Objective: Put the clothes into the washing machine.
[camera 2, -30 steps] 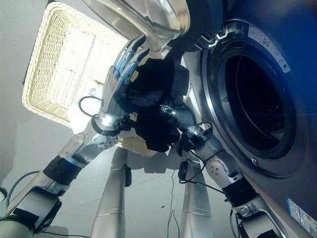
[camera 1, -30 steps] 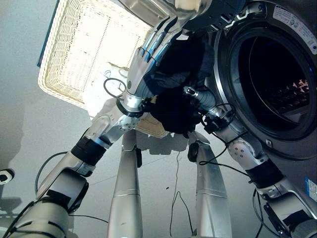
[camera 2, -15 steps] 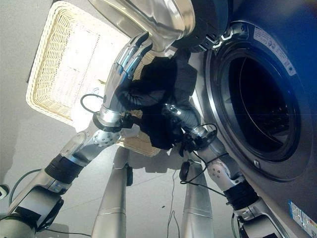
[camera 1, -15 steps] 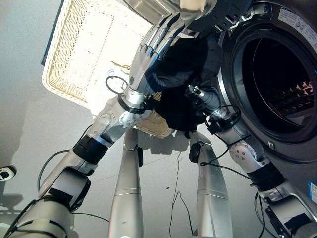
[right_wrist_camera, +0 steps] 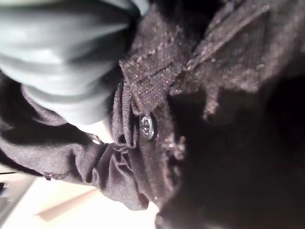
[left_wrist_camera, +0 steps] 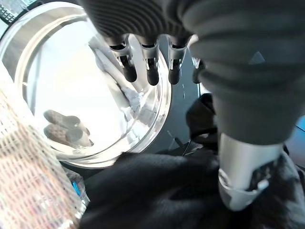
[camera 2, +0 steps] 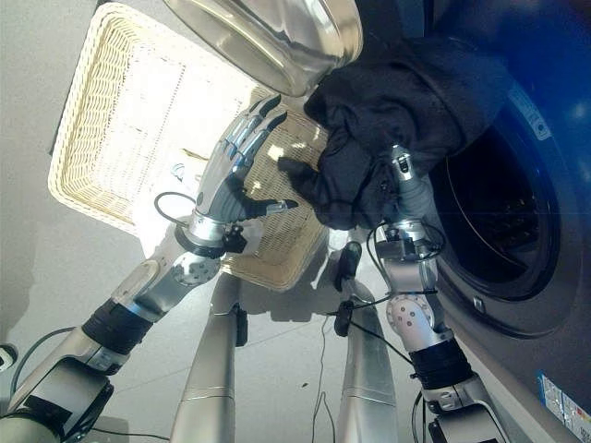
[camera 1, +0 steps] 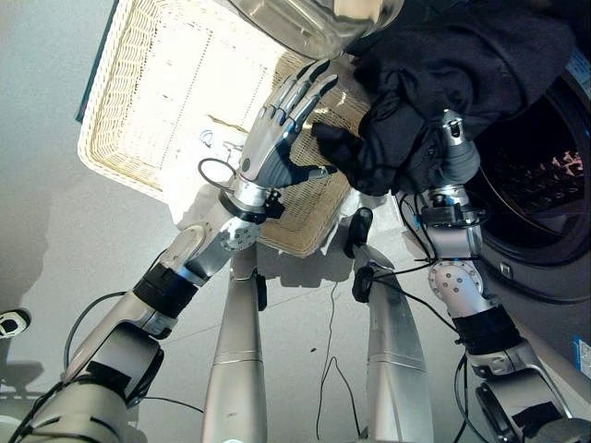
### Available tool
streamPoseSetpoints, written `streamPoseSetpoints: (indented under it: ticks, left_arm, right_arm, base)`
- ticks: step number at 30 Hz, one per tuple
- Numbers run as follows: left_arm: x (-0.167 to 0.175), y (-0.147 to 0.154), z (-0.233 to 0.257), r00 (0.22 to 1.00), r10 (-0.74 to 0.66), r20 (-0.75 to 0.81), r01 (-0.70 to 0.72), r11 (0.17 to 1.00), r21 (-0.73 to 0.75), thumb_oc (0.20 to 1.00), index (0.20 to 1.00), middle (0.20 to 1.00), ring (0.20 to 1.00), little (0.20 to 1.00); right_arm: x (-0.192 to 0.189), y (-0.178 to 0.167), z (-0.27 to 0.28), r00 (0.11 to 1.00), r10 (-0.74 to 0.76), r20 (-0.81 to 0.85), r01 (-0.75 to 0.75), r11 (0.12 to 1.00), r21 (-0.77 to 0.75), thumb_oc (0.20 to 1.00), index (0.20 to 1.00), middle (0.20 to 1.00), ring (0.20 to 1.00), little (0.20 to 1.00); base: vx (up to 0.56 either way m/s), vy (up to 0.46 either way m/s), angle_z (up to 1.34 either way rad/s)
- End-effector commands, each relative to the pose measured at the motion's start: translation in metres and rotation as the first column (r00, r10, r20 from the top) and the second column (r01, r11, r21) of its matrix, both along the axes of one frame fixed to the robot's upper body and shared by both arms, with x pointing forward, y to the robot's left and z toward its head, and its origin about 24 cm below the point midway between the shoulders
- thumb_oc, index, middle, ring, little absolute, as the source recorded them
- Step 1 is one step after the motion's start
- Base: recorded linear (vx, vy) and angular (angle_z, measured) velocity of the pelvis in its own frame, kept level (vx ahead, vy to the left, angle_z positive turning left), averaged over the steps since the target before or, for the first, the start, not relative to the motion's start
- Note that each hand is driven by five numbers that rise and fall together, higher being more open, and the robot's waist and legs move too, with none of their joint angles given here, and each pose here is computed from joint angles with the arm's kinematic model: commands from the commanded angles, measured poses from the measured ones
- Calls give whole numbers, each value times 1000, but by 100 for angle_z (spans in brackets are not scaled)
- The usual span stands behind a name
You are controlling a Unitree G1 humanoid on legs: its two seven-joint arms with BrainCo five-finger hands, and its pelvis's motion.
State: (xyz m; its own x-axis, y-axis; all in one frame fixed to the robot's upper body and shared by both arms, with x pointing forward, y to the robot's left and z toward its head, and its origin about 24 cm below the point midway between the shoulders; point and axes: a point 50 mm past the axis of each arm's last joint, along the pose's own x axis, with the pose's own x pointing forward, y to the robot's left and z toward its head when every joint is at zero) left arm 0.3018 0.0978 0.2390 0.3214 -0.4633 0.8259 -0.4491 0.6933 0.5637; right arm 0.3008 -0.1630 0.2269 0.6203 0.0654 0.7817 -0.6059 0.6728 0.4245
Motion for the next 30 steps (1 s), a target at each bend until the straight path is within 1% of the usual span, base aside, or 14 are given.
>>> streamPoseSetpoints:
  ticks: [1, 6, 9, 13, 15, 16, 18, 20, 21, 24, 25, 27, 29, 30]
  left_arm:
    - [-9, -1, 25, 997, -40, 73, 44, 998, -55, 1000, 1000, 1000, 1000, 1000]
    - [-4, 8, 24, 999, -10, 47, 15, 994, -109, 1000, 1000, 1000, 1000, 1000]
    - [2, 20, 18, 999, 19, 40, -8, 966, -258, 1000, 1000, 1000, 1000, 1000]
    - [15, 39, 9, 998, 68, -4, -62, 884, -463, 1000, 1000, 1000, 1000, 1000]
    - [21, 46, 2, 996, 77, -43, -88, 852, -517, 1000, 1000, 1000, 1000, 1000]
    - [22, 47, 2, 996, 76, -48, -90, 844, -528, 1000, 1000, 1000, 1000, 1000]
    - [31, 55, -8, 989, 107, -99, -145, 796, -588, 1000, 1000, 1000, 1000, 1000]
    - [36, 57, -12, 984, 128, -124, -177, 781, -598, 1000, 1000, 1000, 1000, 1000]
    - [42, 61, -16, 975, 150, -162, -218, 766, -605, 1000, 1000, 1000, 1000, 1000]
    - [52, 68, -20, 955, 186, -231, -291, 736, -612, 1000, 1000, 1000, 1000, 1000]
    - [58, 72, -23, 941, 208, -266, -331, 723, -606, 1000, 1000, 1000, 1000, 1000]
    - [60, 75, -23, 937, 211, -277, -342, 717, -608, 1000, 1000, 1000, 1000, 1000]
    - [65, 81, -22, 926, 219, -309, -369, 705, -606, 1000, 1000, 1000, 1000, 1000]
    - [66, 81, -22, 924, 220, -311, -371, 705, -605, 1000, 1000, 1000, 1000, 1000]
  right_arm:
    - [-33, -9, 37, 969, -46, 241, 33, 998, 55, 200, 200, 200, 200, 200]
    - [-28, -10, 33, 979, -33, 202, 24, 999, 48, 200, 200, 200, 200, 200]
    - [-16, -5, 23, 994, 30, 102, -32, 999, 23, 200, 200, 200, 200, 200]
    - [11, 8, 2, 989, 82, -125, -84, 996, -17, 200, 200, 200, 200, 200]
    - [22, 10, -12, 967, 115, -226, -118, 993, -4, 200, 200, 200, 200, 200]
    - [24, 10, -13, 964, 113, -240, -118, 993, -5, 200, 200, 200, 200, 200]
    - [42, 6, -35, 915, 124, -385, -121, 992, 31, 200, 200, 200, 200, 200]
    - [49, 3, -43, 892, 133, -432, -123, 991, 50, 200, 200, 200, 200, 200]
    - [56, -2, -53, 862, 118, -493, -96, 993, 70, 200, 200, 200, 200, 200]
    - [67, -13, -67, 809, 130, -574, -74, 990, 120, 200, 200, 200, 200, 200]
    - [73, -21, -73, 780, 119, -615, -34, 988, 148, 200, 200, 200, 200, 200]
    - [76, -28, -75, 766, 100, -635, -1, 988, 153, 200, 200, 200, 200, 200]
    - [82, -46, -78, 741, 60, -669, 86, 979, 183, 200, 200, 200, 200, 200]
    - [83, -49, -78, 739, 54, -671, 98, 978, 186, 200, 200, 200, 200, 200]
  base:
    - [0, 0, 0]
    - [0, 0, 0]
    - [0, 0, 0]
    - [0, 0, 0]
    - [0, 0, 0]
    - [0, 0, 0]
    - [0, 0, 0]
    - [-2, 15, 0]
    - [-4, 39, 0]
    - [-2, 21, -2]
    - [0, 23, -4]
    - [3, 16, -4]
    - [9, 8, -9]
    - [13, -5, -10]
